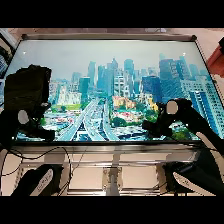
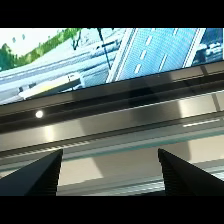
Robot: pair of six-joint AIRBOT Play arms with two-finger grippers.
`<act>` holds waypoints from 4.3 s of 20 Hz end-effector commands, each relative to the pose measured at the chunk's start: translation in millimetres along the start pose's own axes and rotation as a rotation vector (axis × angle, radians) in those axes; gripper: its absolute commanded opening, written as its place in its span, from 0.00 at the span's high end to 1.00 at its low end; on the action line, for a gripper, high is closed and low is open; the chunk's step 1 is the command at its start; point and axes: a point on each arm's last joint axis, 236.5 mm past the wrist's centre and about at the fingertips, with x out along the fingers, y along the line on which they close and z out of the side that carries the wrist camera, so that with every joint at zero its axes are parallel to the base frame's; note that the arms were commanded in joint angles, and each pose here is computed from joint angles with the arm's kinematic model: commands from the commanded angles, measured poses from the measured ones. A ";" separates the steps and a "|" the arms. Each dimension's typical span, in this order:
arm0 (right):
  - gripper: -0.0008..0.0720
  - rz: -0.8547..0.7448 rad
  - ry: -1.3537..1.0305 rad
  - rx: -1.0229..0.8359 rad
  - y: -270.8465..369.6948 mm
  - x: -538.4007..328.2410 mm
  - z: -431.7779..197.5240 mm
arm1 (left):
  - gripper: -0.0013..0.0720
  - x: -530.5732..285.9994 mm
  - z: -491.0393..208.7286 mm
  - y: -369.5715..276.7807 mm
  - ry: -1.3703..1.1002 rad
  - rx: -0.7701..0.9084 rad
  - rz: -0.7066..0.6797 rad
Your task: Fold the clothes and pants, and hang the long-sleeved shirts on hangers.
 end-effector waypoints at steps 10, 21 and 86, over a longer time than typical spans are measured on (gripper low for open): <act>0.97 0.001 -0.002 0.000 0.3 -0.5 0.2 | 0.05 0.0 -0.3 0.2 0.000 -0.001 0.000; 0.97 0.028 -0.075 -0.003 6.6 -1.2 17.5 | 0.05 -0.4 15.3 5.3 -0.066 0.006 0.023; 0.97 0.216 -0.501 -0.082 53.4 -34.5 110.5 | 0.53 21.9 139.5 160.4 -0.567 -0.622 0.210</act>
